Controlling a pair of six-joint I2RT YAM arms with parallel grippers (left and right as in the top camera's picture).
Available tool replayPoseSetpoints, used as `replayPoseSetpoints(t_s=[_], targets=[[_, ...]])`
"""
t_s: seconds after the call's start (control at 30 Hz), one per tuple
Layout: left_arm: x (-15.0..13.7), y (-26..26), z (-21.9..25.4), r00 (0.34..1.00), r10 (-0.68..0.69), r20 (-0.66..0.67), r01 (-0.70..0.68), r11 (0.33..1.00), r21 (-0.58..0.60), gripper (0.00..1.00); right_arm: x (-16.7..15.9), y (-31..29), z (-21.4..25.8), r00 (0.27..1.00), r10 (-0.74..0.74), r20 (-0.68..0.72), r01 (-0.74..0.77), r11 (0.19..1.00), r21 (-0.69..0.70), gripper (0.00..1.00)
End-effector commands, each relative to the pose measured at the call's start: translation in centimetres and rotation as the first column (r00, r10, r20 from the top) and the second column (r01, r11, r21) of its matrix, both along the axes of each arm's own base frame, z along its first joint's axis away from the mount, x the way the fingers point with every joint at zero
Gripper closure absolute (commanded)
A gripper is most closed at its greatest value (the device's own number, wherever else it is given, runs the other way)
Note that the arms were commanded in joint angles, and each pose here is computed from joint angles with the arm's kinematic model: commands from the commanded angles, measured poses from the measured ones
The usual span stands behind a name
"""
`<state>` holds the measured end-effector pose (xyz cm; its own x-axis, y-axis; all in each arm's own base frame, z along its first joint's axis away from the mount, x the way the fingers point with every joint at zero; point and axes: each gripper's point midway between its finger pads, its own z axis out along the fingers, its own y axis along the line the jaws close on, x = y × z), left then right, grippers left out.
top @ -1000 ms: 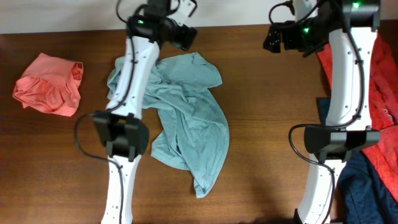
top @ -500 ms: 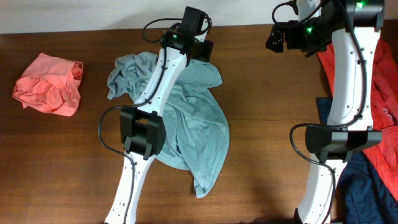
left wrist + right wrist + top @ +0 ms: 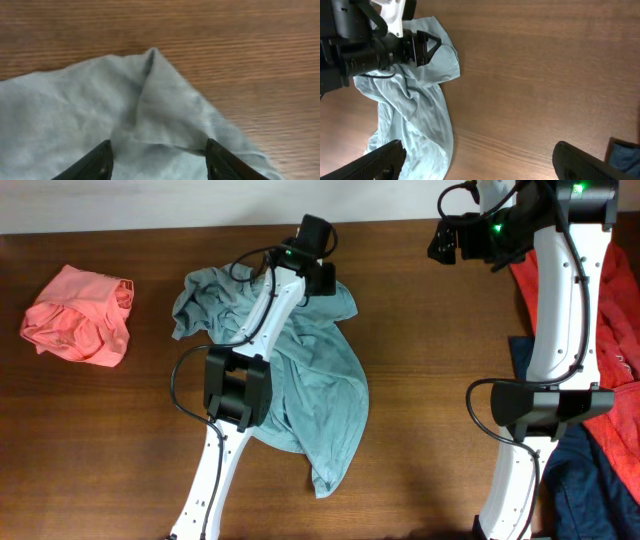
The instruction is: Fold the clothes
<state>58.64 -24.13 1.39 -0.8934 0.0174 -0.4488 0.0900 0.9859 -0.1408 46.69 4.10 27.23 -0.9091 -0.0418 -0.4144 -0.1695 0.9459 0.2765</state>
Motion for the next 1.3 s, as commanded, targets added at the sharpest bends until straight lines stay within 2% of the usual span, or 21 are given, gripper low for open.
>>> replayPoseSetpoints(t_s=[0.0, 0.23, 0.37, 0.5, 0.57, 0.77, 0.87, 1.0, 1.07, 1.27], targets=[[0.0, 0.2, -1.3, 1.0, 0.019, -0.018, -0.019, 1.0, 0.001, 0.41, -0.4, 0.3, 0.7, 1.0, 0.009, 0.012, -0.009, 1.0, 0.007, 0.01], [1.0, -1.1, -1.1, 1.0, 0.001, 0.031, 0.001, 0.999, -0.05, 0.43, -0.4, 0.3, 0.7, 1.0, 0.009, 0.01, -0.009, 1.0, 0.007, 0.01], [1.7, -1.8, -0.6, 0.998, -0.011, 0.06, 0.016, 0.996, -0.085, 0.51, -0.3, 0.3, 0.4, 1.0, 0.009, 0.005, -0.009, 1.0, 0.007, 0.01], [1.1, -2.1, -1.0, 0.999, -0.019, 0.041, 0.022, 0.997, -0.077, 0.59, -0.3, 0.3, 0.4, 1.0, 0.009, 0.005, -0.009, 1.0, 0.007, 0.01], [0.9, -2.2, -1.1, 0.999, -0.022, 0.033, 0.024, 0.997, -0.073, 0.65, -0.3, 0.3, 0.4, 1.0, 0.019, 0.009, -0.019, 1.0, 0.003, 0.01], [0.8, -1.9, -1.2, 0.999, -0.025, 0.027, 0.026, 0.997, -0.066, 0.98, -0.3, 0.2, 0.4, 1.0, 0.024, 0.011, -0.024, 1.0, -0.004, 0.01], [1.2, -1.3, -0.9, 0.999, -0.015, 0.033, 0.017, 0.998, -0.068, 0.99, -0.3, 0.2, 0.4, 1.0, 0.023, 0.011, -0.023, 1.0, -0.003, 0.01], [3.1, 0.1, 2.7, 0.991, -0.044, 0.123, 0.051, 0.997, -0.058, 0.99, -0.3, 0.3, 0.4, 1.0, 0.014, 0.007, -0.014, 1.0, 0.004, 0.05], [4.9, 2.5, 6.7, 0.98, -0.001, 0.197, 0.017, 0.997, -0.08, 0.99, -0.4, 0.7, 0.6, 1.0, 0.026, 0.008, -0.026, 0.999, 0.031, 0.07], [7.0, 8.0, 15.7, 0.933, 0.095, 0.348, -0.053, 0.99, -0.128, 0.99, -1.0, 4.5, 1.0, 0.994, 0.109, 0.013, -0.11, 0.991, 0.081, 0.12]])
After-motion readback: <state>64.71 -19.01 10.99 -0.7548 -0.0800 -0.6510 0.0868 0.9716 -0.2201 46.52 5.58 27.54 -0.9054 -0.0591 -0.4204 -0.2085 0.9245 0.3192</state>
